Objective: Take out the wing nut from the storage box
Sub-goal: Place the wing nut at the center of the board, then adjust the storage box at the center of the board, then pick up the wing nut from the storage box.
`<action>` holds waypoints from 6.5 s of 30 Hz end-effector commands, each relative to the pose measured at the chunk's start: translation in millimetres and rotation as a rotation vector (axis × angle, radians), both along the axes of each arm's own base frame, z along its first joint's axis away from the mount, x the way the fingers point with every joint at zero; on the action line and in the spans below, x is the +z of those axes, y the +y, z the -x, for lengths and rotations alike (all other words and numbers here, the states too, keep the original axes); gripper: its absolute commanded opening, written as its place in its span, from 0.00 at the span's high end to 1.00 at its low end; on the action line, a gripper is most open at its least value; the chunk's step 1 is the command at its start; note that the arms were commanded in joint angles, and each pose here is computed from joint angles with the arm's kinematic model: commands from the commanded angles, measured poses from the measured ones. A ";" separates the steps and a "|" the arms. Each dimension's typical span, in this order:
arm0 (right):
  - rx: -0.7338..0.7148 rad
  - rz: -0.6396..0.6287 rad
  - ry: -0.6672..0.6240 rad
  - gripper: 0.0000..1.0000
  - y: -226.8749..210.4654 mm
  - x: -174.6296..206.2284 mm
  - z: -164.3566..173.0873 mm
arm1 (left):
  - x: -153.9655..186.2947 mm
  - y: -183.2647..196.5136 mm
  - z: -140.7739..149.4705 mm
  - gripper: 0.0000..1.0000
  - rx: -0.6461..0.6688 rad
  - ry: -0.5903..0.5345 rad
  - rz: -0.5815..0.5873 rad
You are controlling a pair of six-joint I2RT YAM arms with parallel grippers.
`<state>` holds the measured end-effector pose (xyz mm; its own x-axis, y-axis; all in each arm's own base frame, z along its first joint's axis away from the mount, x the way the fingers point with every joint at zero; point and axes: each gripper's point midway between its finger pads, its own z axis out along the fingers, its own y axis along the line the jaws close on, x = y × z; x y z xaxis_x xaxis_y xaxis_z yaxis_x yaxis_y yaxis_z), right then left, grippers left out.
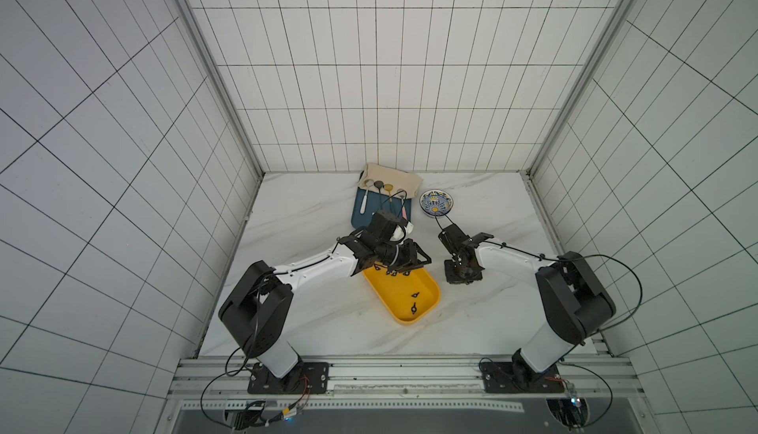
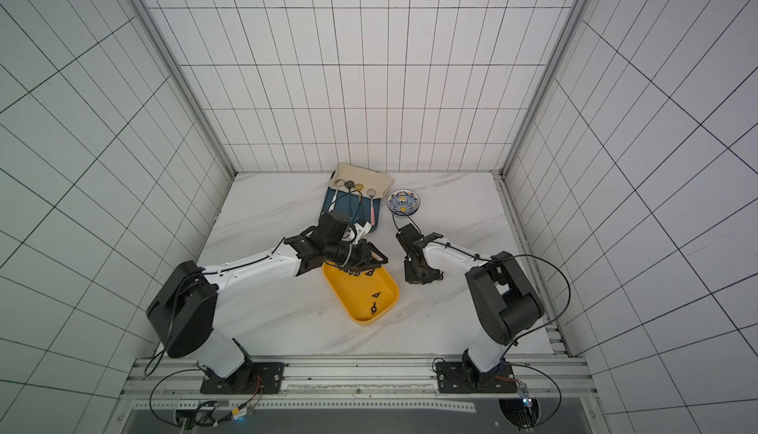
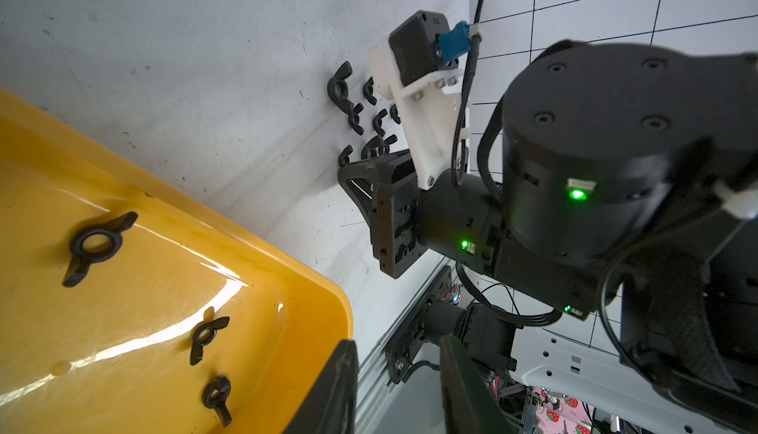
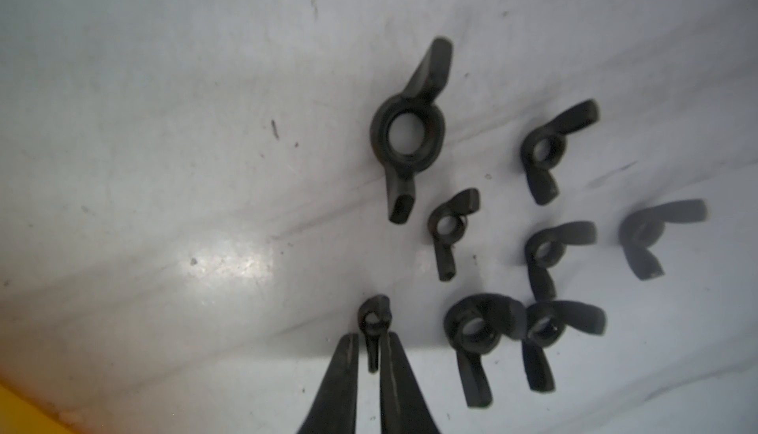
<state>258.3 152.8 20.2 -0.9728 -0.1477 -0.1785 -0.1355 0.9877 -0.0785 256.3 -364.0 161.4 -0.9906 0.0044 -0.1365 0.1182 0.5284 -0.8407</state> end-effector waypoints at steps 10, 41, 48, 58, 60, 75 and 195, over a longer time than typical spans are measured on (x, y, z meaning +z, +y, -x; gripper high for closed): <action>-0.025 -0.020 -0.037 0.78 -12.3 29.0 11.1 | -11.9 56.6 -39.0 0.63 0.146 0.001 -0.031; 0.731 -0.403 -0.074 1.00 207.4 106.2 190.6 | -62.5 15.1 -105.3 1.00 0.065 -0.044 -0.293; 0.763 -0.355 -0.054 1.00 218.2 89.3 191.0 | -72.3 19.8 -105.4 1.00 0.024 -0.032 -0.367; 0.672 -0.276 -0.068 1.00 206.3 71.7 170.4 | -85.7 20.8 -102.0 1.00 -0.021 -0.014 -0.403; 0.653 -0.262 -0.073 1.00 202.2 70.9 167.1 | -88.1 22.6 -99.9 1.00 -0.033 -0.009 -0.419; 0.576 -0.179 -0.085 1.00 168.6 65.1 150.9 | -90.3 50.9 -102.6 1.00 0.017 0.006 -0.479; 0.001 -0.100 -0.172 0.73 159.1 23.7 13.1 | -14.8 224.0 -23.3 0.55 0.444 0.031 -0.209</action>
